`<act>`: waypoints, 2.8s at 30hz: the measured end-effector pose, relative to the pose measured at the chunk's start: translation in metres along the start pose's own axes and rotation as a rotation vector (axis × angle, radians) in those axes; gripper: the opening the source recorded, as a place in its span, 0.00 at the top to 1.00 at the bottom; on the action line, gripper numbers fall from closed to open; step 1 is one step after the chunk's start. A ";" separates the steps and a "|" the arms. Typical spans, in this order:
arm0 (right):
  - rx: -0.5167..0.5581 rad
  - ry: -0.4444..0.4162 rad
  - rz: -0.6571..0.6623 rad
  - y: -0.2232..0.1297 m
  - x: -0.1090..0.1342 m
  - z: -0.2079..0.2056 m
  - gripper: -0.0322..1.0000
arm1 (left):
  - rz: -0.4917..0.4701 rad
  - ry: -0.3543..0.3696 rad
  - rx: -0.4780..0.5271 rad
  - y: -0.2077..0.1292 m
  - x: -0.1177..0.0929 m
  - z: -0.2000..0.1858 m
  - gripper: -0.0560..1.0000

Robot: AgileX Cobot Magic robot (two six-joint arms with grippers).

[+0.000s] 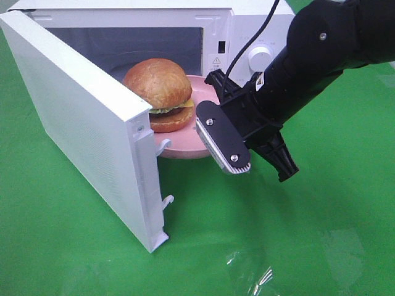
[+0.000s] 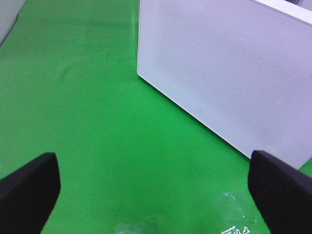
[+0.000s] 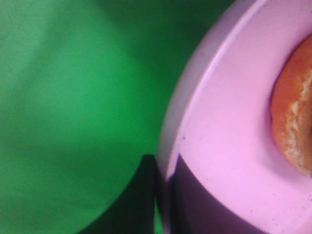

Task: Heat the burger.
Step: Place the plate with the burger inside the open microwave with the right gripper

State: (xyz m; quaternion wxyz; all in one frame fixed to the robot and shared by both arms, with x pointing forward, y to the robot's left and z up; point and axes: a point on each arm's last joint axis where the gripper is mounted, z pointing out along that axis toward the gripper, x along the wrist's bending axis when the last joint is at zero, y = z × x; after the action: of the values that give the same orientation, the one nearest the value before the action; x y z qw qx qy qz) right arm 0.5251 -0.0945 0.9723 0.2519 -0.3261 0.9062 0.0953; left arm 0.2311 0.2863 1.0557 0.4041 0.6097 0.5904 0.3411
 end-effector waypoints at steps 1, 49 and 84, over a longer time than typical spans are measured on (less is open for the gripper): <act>-0.003 0.009 0.003 0.000 -0.002 0.003 0.94 | 0.000 0.000 0.000 0.000 0.000 0.000 0.04; 0.040 -0.056 0.090 0.009 -0.096 0.080 0.94 | 0.000 0.000 0.000 0.000 0.000 0.000 0.04; 0.073 -0.116 0.261 0.001 -0.135 0.127 0.94 | 0.000 0.000 0.000 0.000 0.000 0.000 0.04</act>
State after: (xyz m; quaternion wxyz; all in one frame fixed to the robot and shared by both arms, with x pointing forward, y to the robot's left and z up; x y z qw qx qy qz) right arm 0.6634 0.0226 0.9336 0.3011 -0.1900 0.9276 0.1128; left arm 0.2311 0.2863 1.0557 0.4041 0.6097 0.5904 0.3411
